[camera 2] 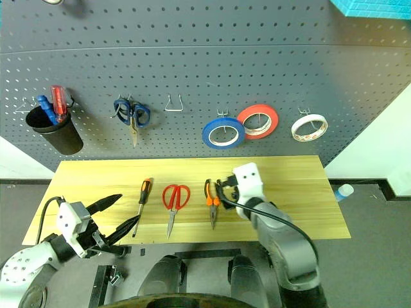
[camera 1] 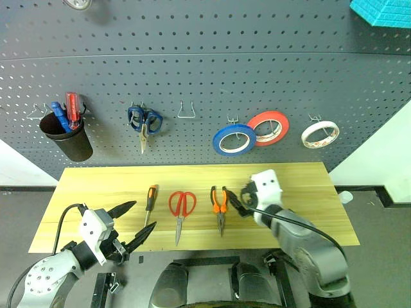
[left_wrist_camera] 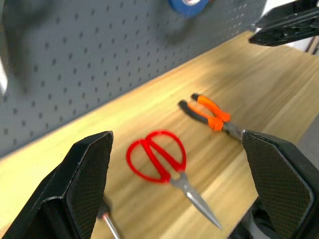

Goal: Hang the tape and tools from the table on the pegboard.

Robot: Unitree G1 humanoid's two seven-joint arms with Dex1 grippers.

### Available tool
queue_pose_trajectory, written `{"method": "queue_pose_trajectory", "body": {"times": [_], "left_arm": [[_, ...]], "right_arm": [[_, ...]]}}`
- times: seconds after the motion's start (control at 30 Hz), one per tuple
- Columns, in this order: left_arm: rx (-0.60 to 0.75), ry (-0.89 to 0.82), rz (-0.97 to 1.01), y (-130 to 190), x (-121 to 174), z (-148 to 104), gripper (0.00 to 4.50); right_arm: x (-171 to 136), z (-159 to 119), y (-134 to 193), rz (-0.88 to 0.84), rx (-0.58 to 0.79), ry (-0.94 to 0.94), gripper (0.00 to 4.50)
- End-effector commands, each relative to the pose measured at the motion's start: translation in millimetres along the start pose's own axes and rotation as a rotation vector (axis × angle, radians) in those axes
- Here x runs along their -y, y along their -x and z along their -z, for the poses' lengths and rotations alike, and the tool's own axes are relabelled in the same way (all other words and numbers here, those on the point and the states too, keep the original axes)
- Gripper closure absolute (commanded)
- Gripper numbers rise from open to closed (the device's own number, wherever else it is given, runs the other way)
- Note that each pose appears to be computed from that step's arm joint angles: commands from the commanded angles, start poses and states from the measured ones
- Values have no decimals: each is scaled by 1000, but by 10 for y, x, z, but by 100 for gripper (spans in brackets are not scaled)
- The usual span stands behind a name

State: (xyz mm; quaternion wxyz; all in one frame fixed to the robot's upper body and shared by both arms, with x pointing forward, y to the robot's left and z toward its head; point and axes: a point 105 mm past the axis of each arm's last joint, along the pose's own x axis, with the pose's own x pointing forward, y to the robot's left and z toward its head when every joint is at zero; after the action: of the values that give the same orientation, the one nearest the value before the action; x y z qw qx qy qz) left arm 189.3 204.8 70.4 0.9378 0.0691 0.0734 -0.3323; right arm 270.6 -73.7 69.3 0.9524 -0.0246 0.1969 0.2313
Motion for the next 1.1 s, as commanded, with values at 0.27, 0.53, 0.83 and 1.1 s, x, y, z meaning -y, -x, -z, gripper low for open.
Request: {"method": "queue_pose_trajectory", "body": {"times": [0.27, 0.53, 0.83, 1.1], "left_arm": [[-48, 25, 8, 193, 202, 61, 17], [-57, 44, 26, 240, 311, 61, 17], [-88, 56, 46, 340, 361, 74, 17], [-82, 57, 70, 287, 358, 97, 17]], "right_arm": [[-532, 132, -236, -147, -221, -18, 22], [-485, 273, -293, -46, -306, -23, 22], [-167, 210, -413, 176, -267, -38, 22], [-144, 188, -504, 211, -287, 0, 22]]}}
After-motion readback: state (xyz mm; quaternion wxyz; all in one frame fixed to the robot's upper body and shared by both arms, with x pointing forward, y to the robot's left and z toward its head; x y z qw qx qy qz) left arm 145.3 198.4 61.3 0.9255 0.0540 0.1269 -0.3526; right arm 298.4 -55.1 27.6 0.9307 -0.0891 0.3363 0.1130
